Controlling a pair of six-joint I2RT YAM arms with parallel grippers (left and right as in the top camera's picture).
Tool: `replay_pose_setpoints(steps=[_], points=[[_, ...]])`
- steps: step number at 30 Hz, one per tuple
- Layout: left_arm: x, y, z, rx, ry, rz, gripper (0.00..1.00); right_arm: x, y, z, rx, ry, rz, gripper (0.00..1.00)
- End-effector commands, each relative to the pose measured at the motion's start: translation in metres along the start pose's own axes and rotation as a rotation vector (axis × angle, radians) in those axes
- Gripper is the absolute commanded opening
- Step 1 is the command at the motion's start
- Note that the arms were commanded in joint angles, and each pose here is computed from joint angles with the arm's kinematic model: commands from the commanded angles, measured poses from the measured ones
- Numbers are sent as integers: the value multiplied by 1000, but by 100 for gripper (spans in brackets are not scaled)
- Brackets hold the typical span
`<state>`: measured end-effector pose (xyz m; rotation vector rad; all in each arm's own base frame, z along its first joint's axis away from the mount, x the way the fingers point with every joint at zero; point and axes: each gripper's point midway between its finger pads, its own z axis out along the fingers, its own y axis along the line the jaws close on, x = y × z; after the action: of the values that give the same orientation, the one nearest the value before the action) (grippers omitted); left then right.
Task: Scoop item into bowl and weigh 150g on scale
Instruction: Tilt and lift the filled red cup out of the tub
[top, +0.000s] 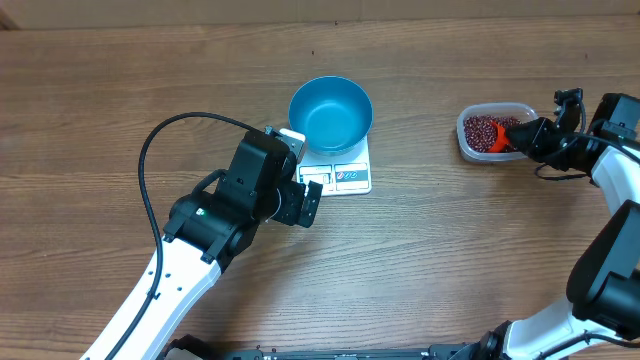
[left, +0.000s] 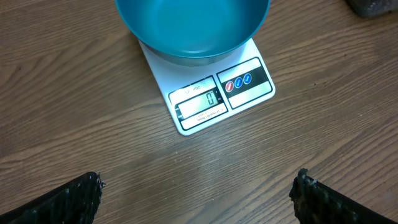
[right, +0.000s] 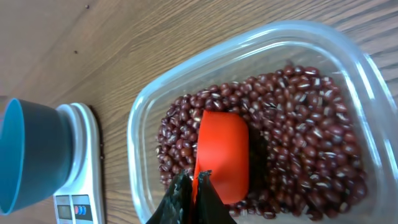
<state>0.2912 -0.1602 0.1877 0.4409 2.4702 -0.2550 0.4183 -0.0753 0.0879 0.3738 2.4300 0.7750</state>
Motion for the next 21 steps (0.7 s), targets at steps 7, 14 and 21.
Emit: replay_pose_setpoints(steps=[7, 14, 21], points=[[-9, -3, -5, 13, -25, 18, 100, 1, -8, 7, -24, -3, 78, 4], [-9, -3, -5, 13, -25, 17, 100, -6, -14, -3, -52, -39, 117, 4], [-9, -3, -5, 13, -25, 18, 100, -9, -12, -8, -100, -49, 128, 4]])
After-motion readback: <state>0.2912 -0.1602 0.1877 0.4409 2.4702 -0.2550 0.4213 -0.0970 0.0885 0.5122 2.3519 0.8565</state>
